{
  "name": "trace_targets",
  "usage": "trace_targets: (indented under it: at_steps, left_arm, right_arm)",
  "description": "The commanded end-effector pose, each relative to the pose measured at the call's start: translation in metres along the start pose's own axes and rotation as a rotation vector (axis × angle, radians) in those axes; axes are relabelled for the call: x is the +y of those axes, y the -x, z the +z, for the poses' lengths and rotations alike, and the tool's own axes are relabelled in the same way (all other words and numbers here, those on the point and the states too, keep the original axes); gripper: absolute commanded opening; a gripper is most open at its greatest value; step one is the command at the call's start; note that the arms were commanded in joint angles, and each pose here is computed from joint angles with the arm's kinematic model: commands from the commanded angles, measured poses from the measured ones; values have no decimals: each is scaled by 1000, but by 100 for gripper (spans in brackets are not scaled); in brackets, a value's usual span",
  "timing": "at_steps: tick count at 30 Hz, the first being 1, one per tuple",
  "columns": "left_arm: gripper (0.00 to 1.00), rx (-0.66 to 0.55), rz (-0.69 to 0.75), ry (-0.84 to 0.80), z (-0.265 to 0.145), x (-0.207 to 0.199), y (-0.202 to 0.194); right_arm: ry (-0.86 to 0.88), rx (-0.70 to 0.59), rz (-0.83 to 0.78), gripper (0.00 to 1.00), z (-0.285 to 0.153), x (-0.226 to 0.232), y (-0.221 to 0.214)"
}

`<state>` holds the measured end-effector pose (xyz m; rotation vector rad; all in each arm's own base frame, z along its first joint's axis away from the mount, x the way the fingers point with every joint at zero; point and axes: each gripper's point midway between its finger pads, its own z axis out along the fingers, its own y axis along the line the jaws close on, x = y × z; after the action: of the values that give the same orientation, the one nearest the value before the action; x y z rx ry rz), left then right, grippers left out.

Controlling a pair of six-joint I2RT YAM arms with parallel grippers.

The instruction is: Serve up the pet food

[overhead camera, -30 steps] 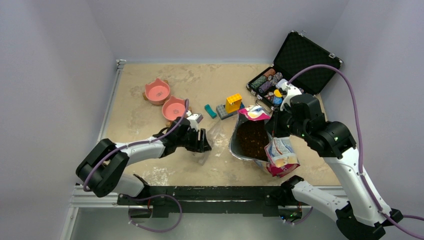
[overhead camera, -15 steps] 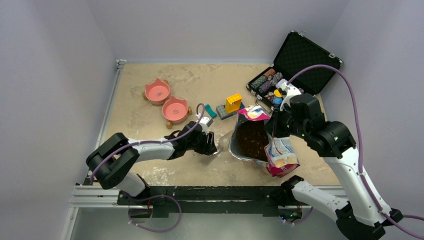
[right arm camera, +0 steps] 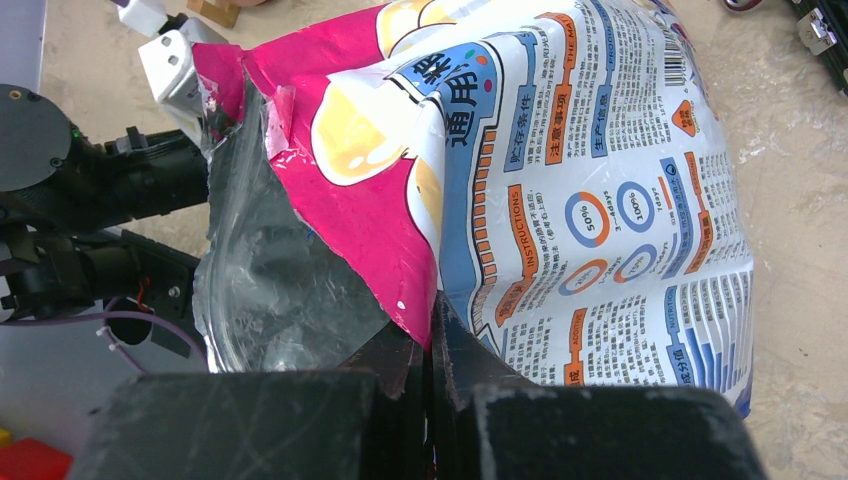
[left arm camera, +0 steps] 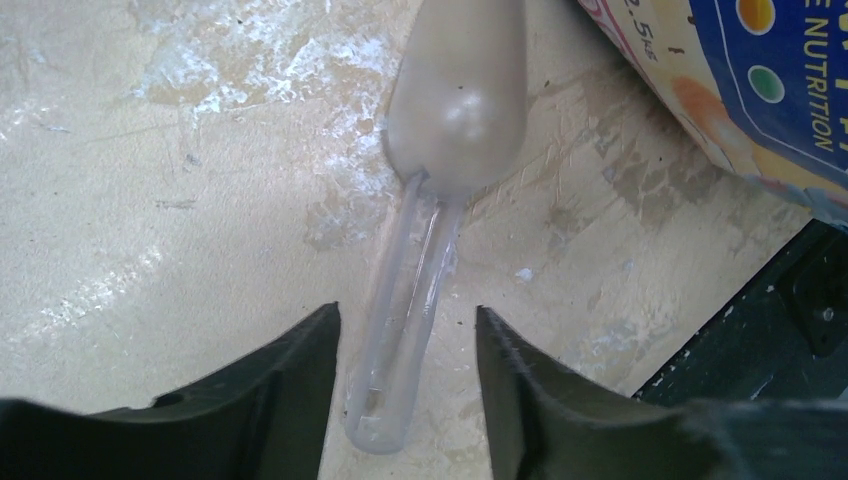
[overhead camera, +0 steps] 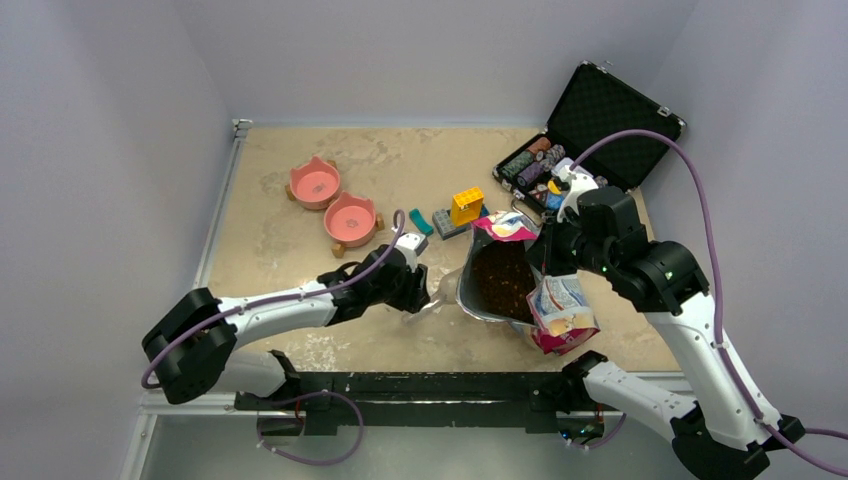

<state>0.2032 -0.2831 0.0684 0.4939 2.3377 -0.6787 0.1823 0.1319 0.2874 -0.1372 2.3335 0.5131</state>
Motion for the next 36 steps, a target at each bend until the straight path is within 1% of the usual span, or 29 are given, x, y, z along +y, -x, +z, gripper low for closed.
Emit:
trace_targets:
  at_steps: [1,3,6,9,12,14,16,19,22,23,24,26,29,31,33,34,36]
  left_arm:
    - [63,69,124,-43,6,-10,0]
    - [68,89,171,-54,13,-11,-1]
    - [69,112,217,-68,23,-13,0]
    - [67,142,227,-86,34,-17,-5]
    - [63,163,230,-58,45,-14,-13]
    - [58,179,238,-25,51,-11,-21]
    - [53,186,282,28,55,-9,-29]
    - [41,198,309,154,56,6,-36]
    - [23,205,274,235,50,20,-40]
    - [13,201,252,218,46,17,-38]
    - [8,222,211,139,42,7,-43]
    - [0,210,70,-66,32,-19,-37]
    - [0,201,-134,-428,6,-61,-24]
    - [0,218,-229,-654,-12,-86,-16]
    - [0,236,-307,-837,-31,-106,-4]
    - [0,237,-357,-891,-39,-109,1]
    - [0,153,-444,-974,-55,-113,27]
  right_arm:
    - [39,19,13,0,-8,6,-8]
    - [37,17,15,0,-10,6,-8]
    - [32,23,14,0,-10,5,-10]
    - [23,23,14,0,-11,3,-10]
    - [27,22,15,0,-12,4,-9]
    - [29,22,17,0,-11,5,-8]
    - [32,27,18,0,-10,6,-9]
    - [33,30,20,0,-9,6,-9]
    - [27,25,20,0,-8,5,-8]
    - [27,23,20,0,-9,5,-8]
    - [25,20,20,0,-9,5,-7]
    - [27,8,20,0,-12,6,-4]
    - [35,3,24,0,-13,7,-3]
    - [40,5,28,0,-13,8,-5]
    - [44,7,31,0,-13,8,-7]
    - [43,6,31,0,-14,7,-7]
    - [24,0,29,0,-13,3,-7]
